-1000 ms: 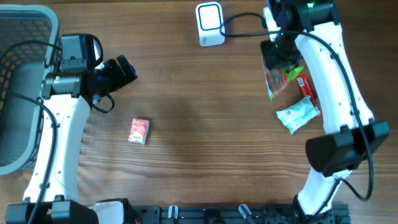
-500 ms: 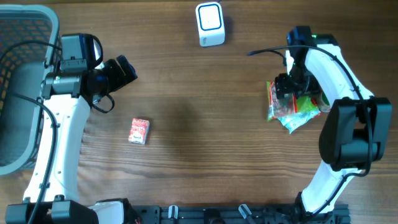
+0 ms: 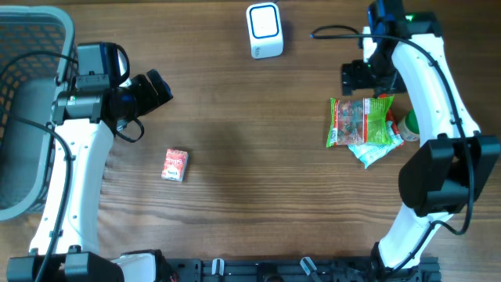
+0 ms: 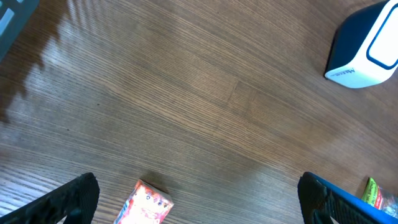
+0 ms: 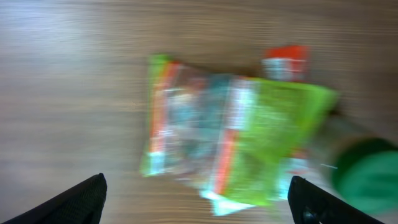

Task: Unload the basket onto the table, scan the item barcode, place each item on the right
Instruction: 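Carry the green candy bag right and drop it near the jar, then grasp the red-white box with the left gripper and push it right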

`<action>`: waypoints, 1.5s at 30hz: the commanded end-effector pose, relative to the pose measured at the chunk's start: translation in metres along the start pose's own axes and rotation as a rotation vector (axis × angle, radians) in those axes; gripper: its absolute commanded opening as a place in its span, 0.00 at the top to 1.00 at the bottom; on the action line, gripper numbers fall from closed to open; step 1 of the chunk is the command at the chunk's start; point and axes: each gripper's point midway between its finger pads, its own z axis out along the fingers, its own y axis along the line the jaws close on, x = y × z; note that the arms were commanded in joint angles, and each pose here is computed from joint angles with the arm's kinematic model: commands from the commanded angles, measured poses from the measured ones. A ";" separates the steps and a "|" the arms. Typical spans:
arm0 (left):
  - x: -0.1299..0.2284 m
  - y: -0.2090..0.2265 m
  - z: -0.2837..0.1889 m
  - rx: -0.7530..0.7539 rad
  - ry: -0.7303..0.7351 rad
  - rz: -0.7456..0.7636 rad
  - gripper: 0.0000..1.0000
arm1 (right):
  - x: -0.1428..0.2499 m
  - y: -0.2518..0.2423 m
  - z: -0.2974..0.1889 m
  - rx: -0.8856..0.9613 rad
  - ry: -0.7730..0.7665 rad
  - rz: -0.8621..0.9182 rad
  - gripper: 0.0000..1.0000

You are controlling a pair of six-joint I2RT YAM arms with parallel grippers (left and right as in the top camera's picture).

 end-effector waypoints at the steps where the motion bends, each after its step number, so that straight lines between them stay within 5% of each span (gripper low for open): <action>1: -0.001 0.003 0.001 -0.009 -0.003 0.002 0.00 | 0.006 0.060 -0.008 -0.307 0.021 -0.013 0.06; 18: 0.010 -0.007 0.001 0.055 0.056 -0.001 0.00 | -0.035 0.077 -0.008 -0.366 -0.143 -0.002 0.00; 24: 0.052 0.028 0.006 -0.125 0.192 0.000 0.00 | -0.077 0.081 -0.020 -0.381 -0.329 -0.037 0.00; 25: 0.060 0.037 0.008 -0.169 0.210 0.006 0.07 | -0.084 0.081 -0.023 -0.383 -0.360 -0.043 0.00; 27: 0.077 0.054 0.013 -0.243 0.255 0.011 0.65 | -0.096 0.082 -0.029 -0.387 -0.417 -0.054 0.00; 29: 0.091 0.067 0.018 -0.286 0.291 0.012 0.92 | -0.103 0.083 -0.032 -0.390 -0.448 -0.060 0.00; 35: 0.126 0.100 0.047 -0.366 0.325 0.018 0.96 | -0.110 0.083 -0.036 -0.391 -0.484 -0.065 0.00; 45: 0.139 0.097 0.089 -0.246 0.257 0.007 0.96 | -0.110 0.083 -0.036 -0.391 -0.484 -0.065 0.00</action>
